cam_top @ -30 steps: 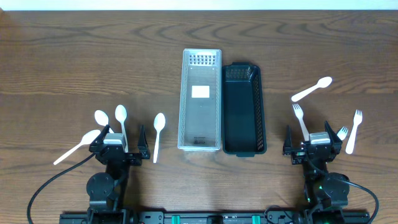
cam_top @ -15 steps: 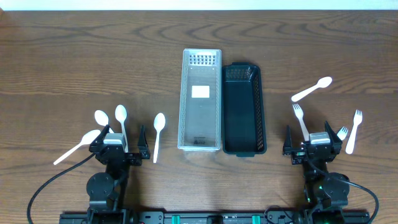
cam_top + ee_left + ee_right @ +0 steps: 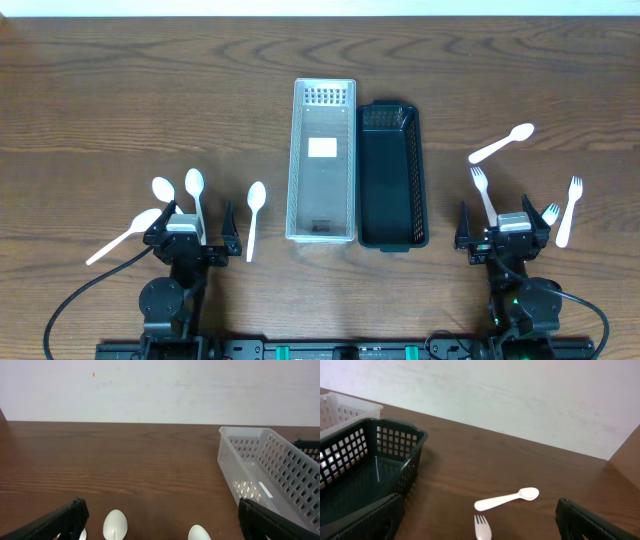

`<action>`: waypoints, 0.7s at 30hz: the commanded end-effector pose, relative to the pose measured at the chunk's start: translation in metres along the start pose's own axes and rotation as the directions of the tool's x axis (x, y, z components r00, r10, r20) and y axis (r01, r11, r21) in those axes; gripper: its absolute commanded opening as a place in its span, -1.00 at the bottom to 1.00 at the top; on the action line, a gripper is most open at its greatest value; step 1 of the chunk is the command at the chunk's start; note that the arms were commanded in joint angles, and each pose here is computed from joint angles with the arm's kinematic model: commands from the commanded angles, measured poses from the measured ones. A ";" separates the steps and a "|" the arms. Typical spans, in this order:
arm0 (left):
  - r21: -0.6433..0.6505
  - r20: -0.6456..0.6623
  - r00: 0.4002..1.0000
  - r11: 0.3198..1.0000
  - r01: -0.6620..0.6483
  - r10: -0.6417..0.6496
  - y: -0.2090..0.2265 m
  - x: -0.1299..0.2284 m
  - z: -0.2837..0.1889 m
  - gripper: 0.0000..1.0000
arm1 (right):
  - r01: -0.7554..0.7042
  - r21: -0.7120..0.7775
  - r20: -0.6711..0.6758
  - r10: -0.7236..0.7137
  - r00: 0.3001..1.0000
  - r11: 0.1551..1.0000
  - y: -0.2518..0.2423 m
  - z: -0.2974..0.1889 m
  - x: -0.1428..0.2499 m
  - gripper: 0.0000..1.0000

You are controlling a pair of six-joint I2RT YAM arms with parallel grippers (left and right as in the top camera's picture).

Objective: Pack container

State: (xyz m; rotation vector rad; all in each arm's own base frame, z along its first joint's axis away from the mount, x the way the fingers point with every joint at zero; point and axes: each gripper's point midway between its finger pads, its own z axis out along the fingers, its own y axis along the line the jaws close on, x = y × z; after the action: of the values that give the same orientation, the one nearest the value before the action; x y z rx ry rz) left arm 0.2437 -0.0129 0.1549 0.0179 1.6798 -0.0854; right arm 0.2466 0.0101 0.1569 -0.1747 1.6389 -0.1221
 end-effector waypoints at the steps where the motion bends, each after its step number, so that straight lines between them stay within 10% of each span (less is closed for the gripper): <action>1: 0.019 -0.036 0.999 1.000 0.007 -0.006 -0.003 0.015 0.002 0.96 | 0.008 0.012 -0.004 -0.008 1.000 1.000 -0.003 0.000 0.001 0.98; 17: 0.019 -0.036 0.999 1.000 0.007 -0.006 -0.003 0.015 0.002 0.96 | -0.020 -0.016 -0.001 0.020 1.000 1.000 0.002 0.000 0.001 0.98; 21: 0.016 -0.020 1.000 1.000 0.002 -0.002 -0.002 0.012 0.002 0.96 | -0.261 -0.039 -0.011 0.261 0.965 0.965 0.006 0.000 0.001 0.98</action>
State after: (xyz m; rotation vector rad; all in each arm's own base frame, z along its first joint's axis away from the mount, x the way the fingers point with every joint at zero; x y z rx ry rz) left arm 0.2438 -0.0129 0.1556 0.0183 1.6771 -0.0851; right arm 0.2464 0.0141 0.1563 -0.1252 1.6446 -0.0404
